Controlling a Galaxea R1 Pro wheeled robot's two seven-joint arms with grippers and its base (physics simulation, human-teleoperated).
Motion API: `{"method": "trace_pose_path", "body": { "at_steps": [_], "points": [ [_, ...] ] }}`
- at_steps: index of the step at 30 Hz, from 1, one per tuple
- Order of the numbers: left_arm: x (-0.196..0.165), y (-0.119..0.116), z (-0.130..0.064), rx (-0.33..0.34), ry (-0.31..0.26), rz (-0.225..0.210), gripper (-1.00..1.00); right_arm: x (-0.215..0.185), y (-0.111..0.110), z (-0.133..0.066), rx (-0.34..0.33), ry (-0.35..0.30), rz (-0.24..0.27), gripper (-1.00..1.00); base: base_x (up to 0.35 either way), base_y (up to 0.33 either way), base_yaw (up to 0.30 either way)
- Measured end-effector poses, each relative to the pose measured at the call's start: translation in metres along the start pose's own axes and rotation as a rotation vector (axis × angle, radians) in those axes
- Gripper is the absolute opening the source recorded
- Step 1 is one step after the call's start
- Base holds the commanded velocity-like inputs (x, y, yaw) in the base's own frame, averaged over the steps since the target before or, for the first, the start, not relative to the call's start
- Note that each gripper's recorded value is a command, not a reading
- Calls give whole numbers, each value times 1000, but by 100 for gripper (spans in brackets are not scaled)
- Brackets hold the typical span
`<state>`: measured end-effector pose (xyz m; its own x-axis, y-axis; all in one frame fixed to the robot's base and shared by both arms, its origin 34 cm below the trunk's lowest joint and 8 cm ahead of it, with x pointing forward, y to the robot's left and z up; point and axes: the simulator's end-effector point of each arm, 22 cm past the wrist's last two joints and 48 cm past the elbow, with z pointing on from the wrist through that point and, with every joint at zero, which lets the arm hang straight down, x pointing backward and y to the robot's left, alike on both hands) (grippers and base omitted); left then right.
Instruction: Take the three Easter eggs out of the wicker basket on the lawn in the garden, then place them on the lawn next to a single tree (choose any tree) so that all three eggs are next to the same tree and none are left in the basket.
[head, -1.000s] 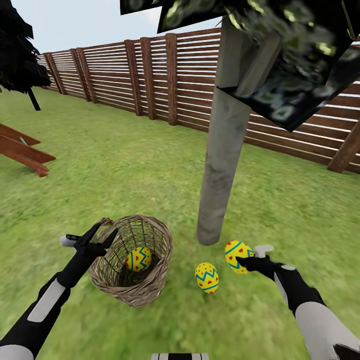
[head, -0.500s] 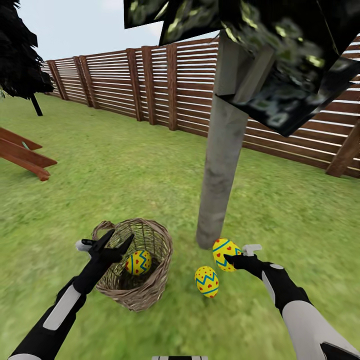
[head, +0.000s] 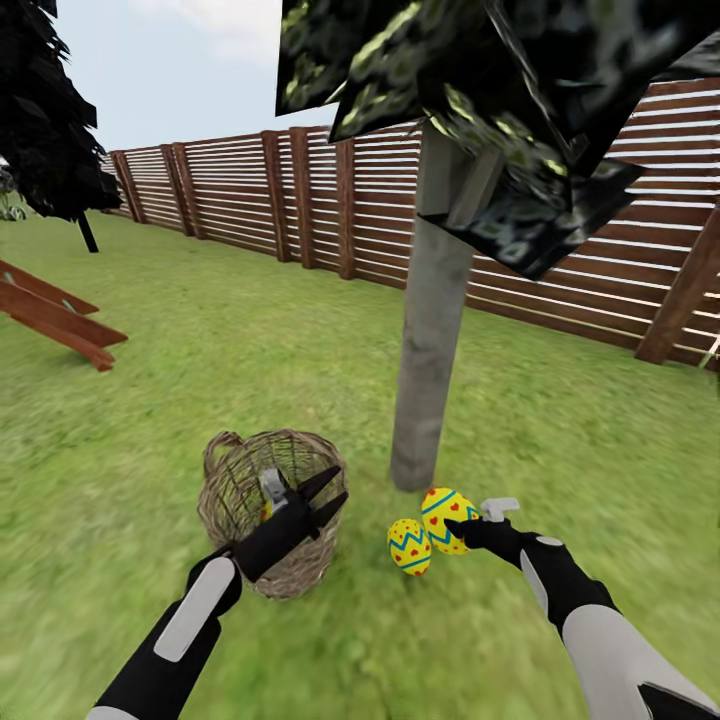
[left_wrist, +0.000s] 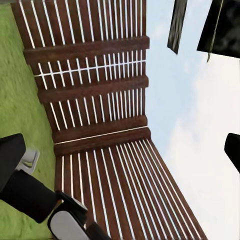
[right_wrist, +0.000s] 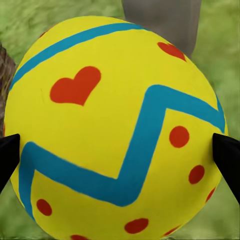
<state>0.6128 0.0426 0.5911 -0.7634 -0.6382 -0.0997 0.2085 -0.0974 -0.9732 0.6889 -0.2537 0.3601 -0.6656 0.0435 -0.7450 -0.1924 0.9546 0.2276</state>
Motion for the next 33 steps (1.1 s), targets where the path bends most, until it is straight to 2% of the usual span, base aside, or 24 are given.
{"method": "trace_pose_path", "body": {
  "at_steps": [5,8,10,13,15,19,21,23,25,28,33],
  "points": [
    [8,-1,10,2,-8,-11,100,0,0,0,0,0,0,-100,-21,0,0],
    [26,-2,28,14,-16,24,100,0,1,0,-1,1,1,-100,-1,-97,0],
    [44,-1,36,13,6,46,100,0,1,0,-2,1,1,-100,0,-260,0],
    [49,15,36,-21,-7,47,100,0,1,1,1,-2,0,-100,0,-135,0],
    [49,26,34,-42,-22,42,100,2,-7,1,42,-6,-6,-100,0,-16,0],
    [61,30,38,-62,16,88,100,-5,-22,5,187,-85,-47,-100,0,-1,0],
    [62,30,38,-65,24,98,100,-6,3,14,179,-111,-120,-100,0,0,0],
    [63,29,39,-61,26,101,100,-11,9,16,213,-130,-169,-100,0,0,0],
    [67,26,41,-54,33,103,100,-11,8,16,244,-147,-187,-100,0,0,0],
    [74,25,44,-50,49,103,100,-8,10,16,244,-161,-195,-100,0,0,0],
    [76,25,46,-48,34,126,100,-8,10,16,248,-164,-193,-100,0,-180,0]
  ]
}}
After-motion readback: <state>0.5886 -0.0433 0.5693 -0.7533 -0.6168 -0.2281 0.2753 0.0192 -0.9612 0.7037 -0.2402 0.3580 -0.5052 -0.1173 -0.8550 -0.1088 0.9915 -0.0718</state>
